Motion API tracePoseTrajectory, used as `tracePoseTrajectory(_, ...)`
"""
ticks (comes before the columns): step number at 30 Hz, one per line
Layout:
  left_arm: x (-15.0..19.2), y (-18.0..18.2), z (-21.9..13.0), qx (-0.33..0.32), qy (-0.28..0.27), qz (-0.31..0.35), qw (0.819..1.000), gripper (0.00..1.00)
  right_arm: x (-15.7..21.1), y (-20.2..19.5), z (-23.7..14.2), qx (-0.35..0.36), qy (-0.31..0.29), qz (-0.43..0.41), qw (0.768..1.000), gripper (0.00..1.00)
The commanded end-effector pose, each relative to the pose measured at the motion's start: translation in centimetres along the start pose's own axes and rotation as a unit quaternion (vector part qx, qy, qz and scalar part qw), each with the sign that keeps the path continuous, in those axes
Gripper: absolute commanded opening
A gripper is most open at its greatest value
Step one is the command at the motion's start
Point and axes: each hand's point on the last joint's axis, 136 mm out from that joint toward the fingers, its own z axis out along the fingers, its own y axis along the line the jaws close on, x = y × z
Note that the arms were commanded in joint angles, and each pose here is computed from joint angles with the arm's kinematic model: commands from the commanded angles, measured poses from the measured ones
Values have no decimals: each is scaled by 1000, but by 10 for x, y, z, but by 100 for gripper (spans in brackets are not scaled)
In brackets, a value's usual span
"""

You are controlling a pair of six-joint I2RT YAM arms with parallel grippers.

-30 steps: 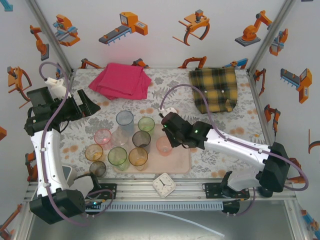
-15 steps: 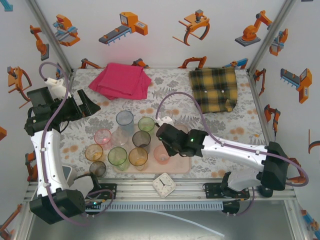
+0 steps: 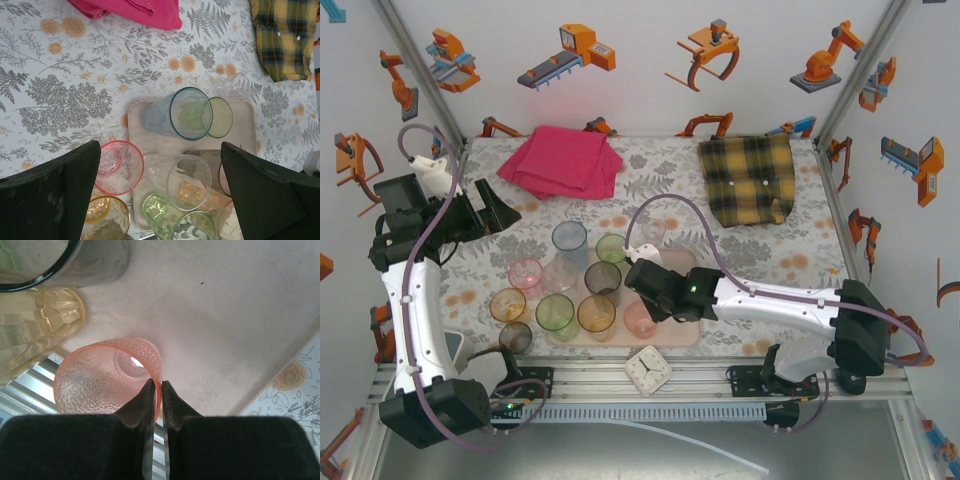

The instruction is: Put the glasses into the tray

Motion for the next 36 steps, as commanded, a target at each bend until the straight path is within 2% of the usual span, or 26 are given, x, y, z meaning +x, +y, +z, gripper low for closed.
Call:
tracePoseTrajectory(1,-2,-4,-3,10,-9,-1,1000,97,-1,2,3,2,-10,16,1000,15)
tracePoseTrajectory(10,-2,-5,-5,10,-10,0,1000,97,8,6,8,-9,-4,22,1000,18)
tracePoseTrajectory(20,-3,-7,-6,10,-13,1,1000,97,0,2,-4,-5,-21,22,1000,30)
tracePoseTrajectory(28,-3,-5,-8,2,-17,8,1000,97,-17,0,-23,-5,-47,16,999,35)
tracePoseTrajectory(33,-4,-4,-9,-2,-19,14,1000,97,-31,-1,-44,-11,-73,17,997,36)
tracePoseTrajectory(36,-4,-3,-8,-5,-16,12,1000,97,-42,-12,-62,11,-97,7,995,36)
